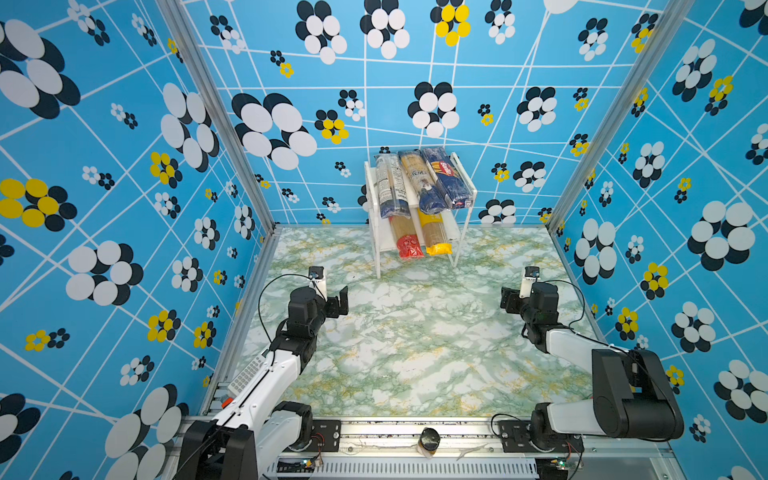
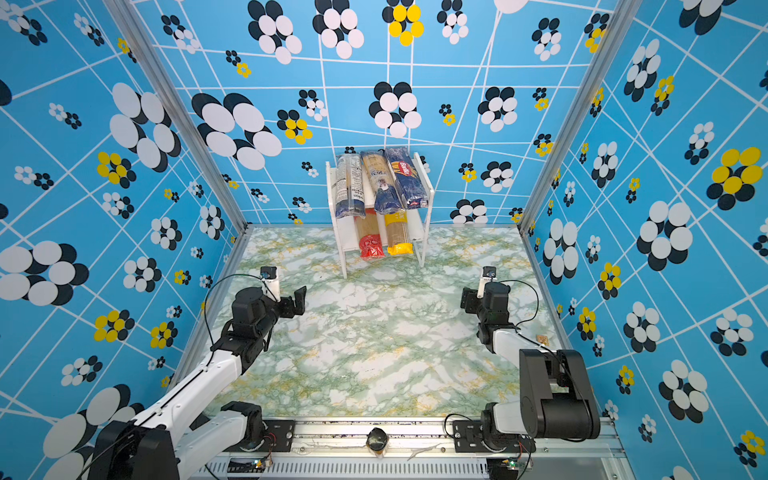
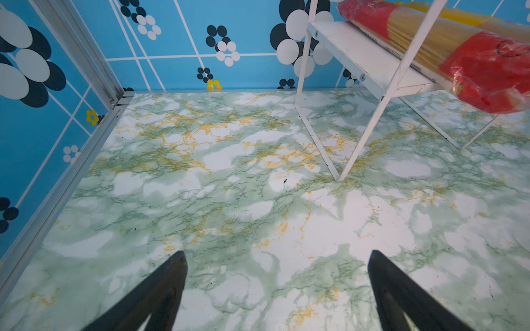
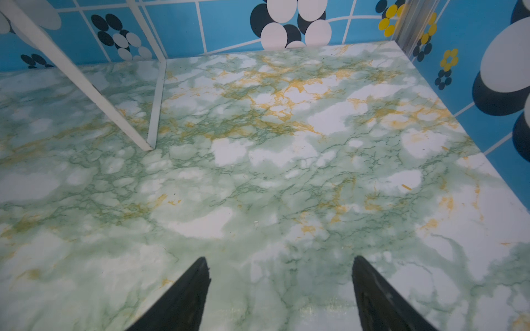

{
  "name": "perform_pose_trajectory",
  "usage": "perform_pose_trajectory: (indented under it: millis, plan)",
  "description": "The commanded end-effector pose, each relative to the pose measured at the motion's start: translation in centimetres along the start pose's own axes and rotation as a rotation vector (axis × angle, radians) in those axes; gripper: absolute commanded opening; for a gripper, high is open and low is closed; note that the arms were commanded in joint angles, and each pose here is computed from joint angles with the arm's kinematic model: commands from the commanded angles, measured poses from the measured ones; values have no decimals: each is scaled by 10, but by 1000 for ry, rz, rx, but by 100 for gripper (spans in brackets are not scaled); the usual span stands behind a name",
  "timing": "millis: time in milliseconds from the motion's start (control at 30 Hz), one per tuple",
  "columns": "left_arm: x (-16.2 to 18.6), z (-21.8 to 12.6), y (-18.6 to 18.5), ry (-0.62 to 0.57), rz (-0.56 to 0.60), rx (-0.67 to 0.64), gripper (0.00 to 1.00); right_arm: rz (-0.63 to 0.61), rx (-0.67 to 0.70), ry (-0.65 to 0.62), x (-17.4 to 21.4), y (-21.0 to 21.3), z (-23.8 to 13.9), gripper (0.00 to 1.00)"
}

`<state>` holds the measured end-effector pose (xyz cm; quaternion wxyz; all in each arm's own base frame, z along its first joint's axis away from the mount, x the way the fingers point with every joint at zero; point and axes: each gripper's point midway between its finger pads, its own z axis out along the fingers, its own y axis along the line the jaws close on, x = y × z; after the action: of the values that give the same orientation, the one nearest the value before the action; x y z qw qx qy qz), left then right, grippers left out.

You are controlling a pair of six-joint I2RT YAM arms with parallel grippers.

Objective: Place and organize the pasta boxes and bags onto the shelf

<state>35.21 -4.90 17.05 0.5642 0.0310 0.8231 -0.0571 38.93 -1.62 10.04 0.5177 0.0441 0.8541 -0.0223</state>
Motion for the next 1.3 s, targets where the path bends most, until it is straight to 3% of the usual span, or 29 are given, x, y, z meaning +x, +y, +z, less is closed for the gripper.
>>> perform_pose_trajectory:
  millis: [0, 500, 733, 1133, 1233, 1267]
  plan:
    - [-1, 7, 8, -50, 5, -13, 99, 37, 66, -99, -13, -13, 2, 81]
    - [39, 33, 32, -14, 17, -70, 99, 23, 32, -142, 3, -7, 8, 86]
    - [33, 46, 37, -54, 48, -70, 99, 23, 29, -145, 3, -7, 8, 87]
    - [54, 63, 47, -31, 31, -94, 99, 22, 31, -145, 3, -7, 8, 90]
    - [54, 65, 49, -22, 24, -108, 99, 21, 30, -143, 3, -7, 9, 92]
    - [54, 65, 49, -23, 25, -107, 99, 20, 30, -141, 3, -7, 9, 99]
